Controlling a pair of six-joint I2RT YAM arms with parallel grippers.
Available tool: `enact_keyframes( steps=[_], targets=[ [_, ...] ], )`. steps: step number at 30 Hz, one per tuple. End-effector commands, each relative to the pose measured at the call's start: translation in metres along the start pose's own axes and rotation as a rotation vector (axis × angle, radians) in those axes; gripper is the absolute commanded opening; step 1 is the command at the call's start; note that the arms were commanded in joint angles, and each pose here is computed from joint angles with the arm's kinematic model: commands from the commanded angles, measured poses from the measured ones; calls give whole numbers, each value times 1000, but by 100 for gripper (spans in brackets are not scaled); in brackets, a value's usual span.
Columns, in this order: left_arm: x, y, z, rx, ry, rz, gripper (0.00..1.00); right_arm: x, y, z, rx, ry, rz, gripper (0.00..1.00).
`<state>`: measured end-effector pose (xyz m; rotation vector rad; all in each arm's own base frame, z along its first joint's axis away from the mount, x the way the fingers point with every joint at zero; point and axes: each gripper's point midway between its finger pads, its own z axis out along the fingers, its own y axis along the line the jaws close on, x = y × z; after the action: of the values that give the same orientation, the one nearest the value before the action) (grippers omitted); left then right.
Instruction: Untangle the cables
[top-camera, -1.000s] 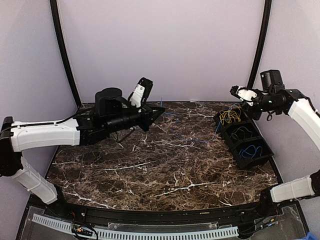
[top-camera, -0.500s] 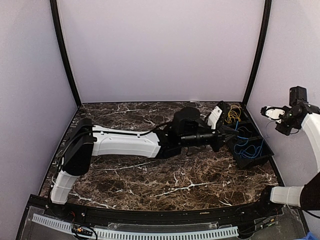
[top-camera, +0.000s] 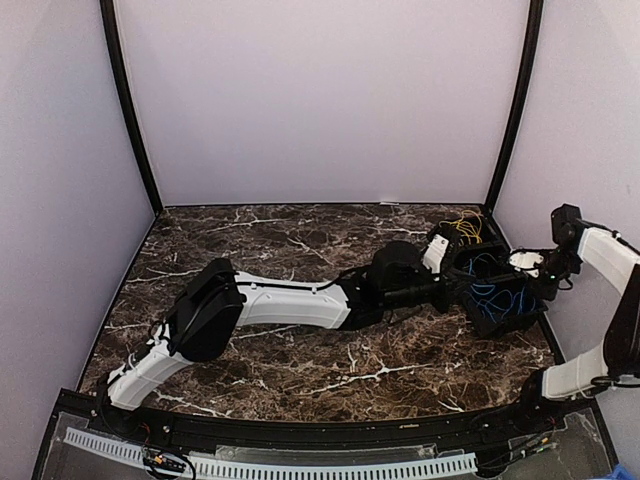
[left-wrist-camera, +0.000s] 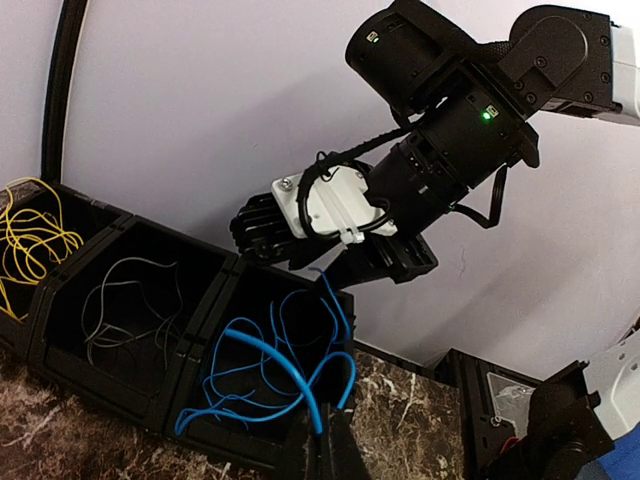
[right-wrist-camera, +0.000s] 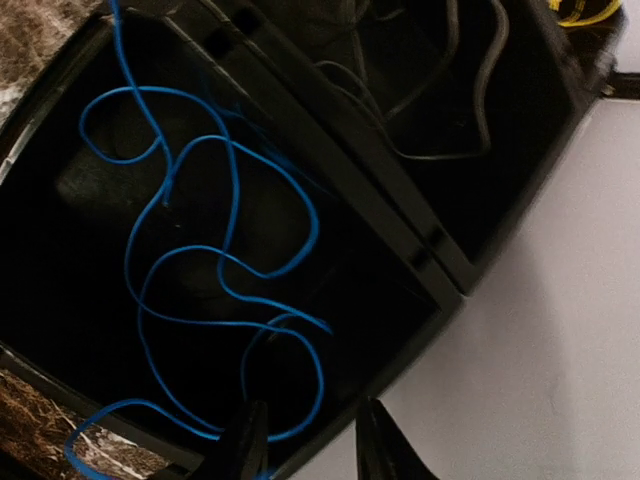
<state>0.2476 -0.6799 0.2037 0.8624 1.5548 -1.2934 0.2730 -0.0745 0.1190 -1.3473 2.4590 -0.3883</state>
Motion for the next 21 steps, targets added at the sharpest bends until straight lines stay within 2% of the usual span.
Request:
enact_keyframes(
  steps=[1,3,7,10,14,21],
  targets=[
    [-23,1,0,-30,-58,-13,0,-17,11,5,-125,-77,81,37],
    [-22,4,0,-36,-57,-15,0,-21,9,-4,-158,-84,106,41],
    [-20,10,-1,-41,-50,-23,0,-31,13,-34,-207,-133,97,57],
    [-18,12,-1,-41,-49,-29,0,-38,11,-49,-178,-177,93,64],
    [-18,12,-1,-36,-48,-33,0,-53,7,-63,-146,-256,116,66],
    [-16,13,-1,-39,-42,-38,0,-111,57,-93,-413,-534,144,67]
  ],
)
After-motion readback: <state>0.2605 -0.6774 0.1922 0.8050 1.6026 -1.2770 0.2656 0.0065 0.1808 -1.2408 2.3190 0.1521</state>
